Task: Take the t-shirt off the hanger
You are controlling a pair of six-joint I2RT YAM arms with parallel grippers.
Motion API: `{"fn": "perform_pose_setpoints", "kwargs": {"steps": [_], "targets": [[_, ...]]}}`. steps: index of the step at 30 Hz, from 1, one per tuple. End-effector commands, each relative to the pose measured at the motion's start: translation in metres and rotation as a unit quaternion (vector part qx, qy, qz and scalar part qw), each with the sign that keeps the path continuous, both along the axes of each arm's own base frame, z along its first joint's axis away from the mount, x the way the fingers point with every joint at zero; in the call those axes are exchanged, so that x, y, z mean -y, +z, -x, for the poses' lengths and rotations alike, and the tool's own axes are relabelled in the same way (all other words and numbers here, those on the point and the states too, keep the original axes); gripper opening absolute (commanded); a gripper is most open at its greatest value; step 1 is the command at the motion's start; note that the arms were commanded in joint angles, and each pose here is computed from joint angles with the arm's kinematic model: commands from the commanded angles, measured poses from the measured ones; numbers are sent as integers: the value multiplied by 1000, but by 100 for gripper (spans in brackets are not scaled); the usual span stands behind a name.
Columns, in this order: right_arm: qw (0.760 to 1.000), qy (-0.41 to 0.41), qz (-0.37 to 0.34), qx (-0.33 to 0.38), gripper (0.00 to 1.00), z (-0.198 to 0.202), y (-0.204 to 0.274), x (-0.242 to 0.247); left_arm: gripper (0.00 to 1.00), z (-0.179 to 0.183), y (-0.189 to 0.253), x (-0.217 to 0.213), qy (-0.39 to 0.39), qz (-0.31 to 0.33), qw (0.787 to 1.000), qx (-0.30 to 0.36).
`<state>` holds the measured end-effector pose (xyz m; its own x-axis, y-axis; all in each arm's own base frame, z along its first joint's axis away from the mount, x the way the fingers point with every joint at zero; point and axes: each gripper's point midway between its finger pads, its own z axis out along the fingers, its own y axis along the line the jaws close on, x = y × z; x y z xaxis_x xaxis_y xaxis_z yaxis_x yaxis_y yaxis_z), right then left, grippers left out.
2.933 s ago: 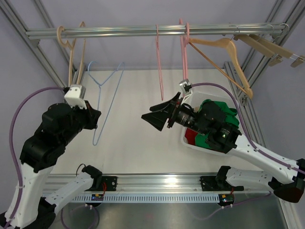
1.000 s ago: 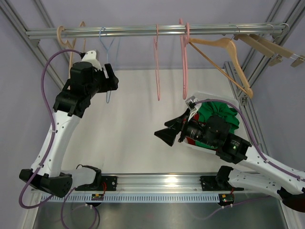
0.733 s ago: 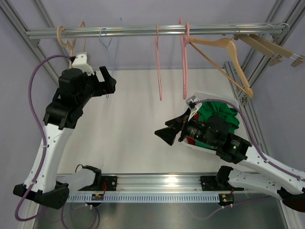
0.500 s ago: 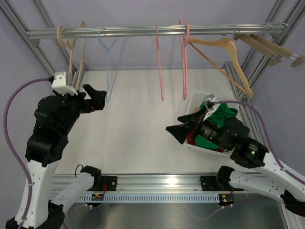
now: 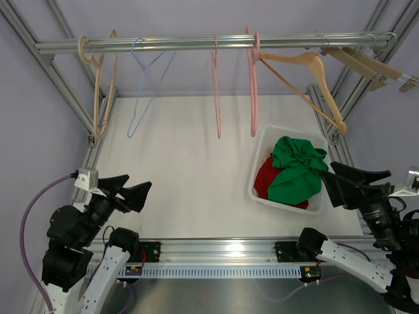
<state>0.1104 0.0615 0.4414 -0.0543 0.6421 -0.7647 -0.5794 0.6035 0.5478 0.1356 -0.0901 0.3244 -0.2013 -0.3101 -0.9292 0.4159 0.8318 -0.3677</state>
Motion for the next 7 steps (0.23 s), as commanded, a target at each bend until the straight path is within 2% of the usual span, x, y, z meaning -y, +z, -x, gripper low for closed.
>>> {"fn": "perform_pose_setpoints", "kwargs": {"steps": [1, 4, 7], "targets": [[996, -80, -9, -29, 100, -15, -31, 29, 99, 14, 6, 1, -11, 30, 999, 37], [992, -115, -25, -40, 99, -20, -46, 42, 99, 23, 6, -4, -7, 32, 998, 62], [988, -140, -6, -64, 99, -30, -61, 41, 99, 24, 7, -2, -14, 27, 998, 63]]}}
